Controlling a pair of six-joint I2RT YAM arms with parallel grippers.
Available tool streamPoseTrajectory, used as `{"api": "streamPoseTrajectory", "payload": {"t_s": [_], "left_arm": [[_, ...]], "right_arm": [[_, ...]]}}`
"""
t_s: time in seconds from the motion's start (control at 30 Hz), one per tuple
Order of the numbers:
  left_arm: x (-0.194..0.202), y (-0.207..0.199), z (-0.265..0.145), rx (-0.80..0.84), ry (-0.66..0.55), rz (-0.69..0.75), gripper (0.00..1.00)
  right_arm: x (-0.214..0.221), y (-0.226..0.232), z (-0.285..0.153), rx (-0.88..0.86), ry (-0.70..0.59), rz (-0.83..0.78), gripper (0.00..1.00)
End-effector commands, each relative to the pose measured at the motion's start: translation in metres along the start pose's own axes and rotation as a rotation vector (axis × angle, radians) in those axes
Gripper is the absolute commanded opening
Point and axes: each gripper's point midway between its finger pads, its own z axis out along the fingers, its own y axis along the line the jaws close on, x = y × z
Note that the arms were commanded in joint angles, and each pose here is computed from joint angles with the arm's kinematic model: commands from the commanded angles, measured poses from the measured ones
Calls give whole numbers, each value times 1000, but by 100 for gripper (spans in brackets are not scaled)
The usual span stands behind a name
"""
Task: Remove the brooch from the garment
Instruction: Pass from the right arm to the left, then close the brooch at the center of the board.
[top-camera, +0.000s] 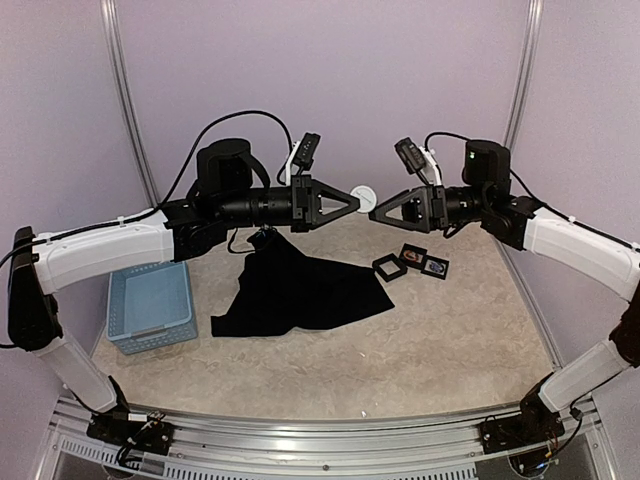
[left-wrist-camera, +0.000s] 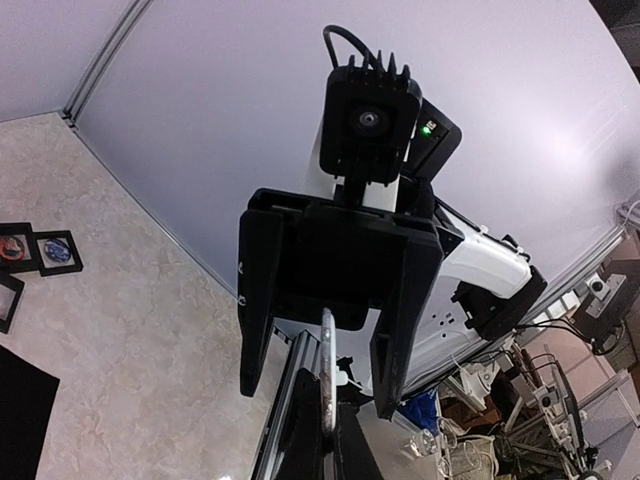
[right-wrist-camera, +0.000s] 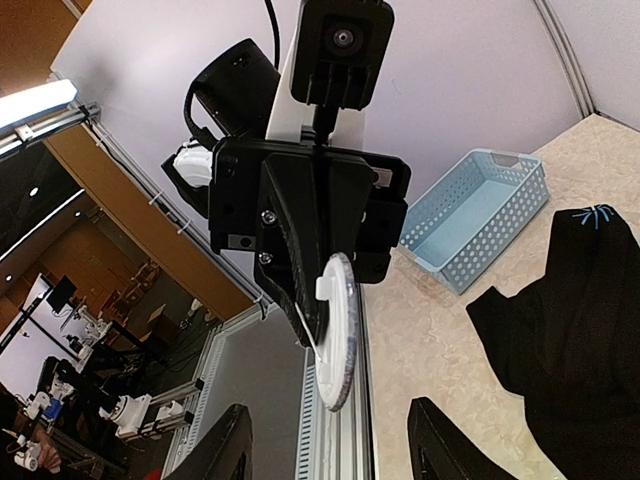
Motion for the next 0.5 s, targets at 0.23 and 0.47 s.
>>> {"api": "streamPoseTrajectory", "payload": {"t_s": [0.23, 0.47], "left_arm": [[10, 2, 3, 23, 49, -16, 0], [13, 2, 7, 36, 78, -25, 0]], "right_arm": [[0, -3, 9, 9, 16, -6, 47], [-3, -3, 12, 8, 11, -11, 39]]}}
